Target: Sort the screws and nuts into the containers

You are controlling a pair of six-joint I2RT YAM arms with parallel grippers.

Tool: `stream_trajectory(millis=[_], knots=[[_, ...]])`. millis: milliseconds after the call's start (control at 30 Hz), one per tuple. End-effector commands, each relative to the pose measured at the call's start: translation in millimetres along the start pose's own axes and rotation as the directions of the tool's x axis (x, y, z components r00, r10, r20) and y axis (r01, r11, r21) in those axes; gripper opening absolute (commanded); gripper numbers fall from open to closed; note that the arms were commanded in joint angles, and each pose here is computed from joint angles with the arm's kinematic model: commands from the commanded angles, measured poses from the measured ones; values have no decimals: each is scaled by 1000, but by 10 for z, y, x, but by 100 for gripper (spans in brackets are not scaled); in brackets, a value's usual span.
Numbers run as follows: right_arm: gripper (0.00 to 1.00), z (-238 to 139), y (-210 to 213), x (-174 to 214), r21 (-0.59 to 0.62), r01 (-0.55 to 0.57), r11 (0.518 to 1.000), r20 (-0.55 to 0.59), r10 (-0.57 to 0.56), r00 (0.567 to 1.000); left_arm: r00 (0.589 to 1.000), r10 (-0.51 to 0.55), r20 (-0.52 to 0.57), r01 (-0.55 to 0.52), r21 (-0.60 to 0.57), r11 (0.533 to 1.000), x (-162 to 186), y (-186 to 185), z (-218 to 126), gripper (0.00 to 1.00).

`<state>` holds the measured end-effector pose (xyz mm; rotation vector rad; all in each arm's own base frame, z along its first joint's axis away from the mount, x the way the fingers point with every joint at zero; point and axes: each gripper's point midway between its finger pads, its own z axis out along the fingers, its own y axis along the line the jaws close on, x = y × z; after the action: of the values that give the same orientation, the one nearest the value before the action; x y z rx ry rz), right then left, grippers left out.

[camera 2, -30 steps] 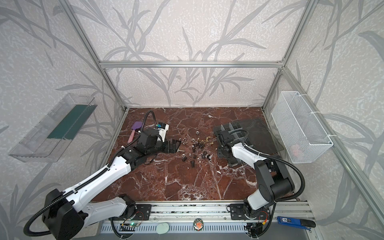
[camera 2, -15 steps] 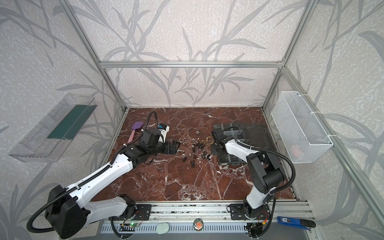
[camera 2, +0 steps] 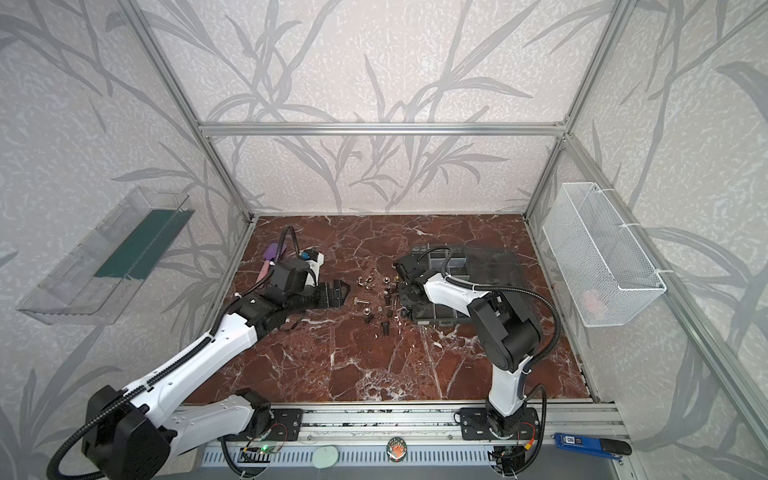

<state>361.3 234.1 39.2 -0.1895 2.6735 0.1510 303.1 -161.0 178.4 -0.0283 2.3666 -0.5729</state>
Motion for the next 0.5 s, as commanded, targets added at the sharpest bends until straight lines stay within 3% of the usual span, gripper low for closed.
stream_trajectory(millis=[0,267,467], knots=[[1,155,159,183,-21,3,1000,-63,-5,998,996,-79,-48,80,4,997,128,105,1,99],[0,199,488,133,-73,32,997,-73,-38,997,996,-80,-45,79,-34,996,90,207,-31,99],[0,75,244,17,-6,93,996,-65,-93,994,997,-56,-52,54,-36,998,23,135,-46,99]])
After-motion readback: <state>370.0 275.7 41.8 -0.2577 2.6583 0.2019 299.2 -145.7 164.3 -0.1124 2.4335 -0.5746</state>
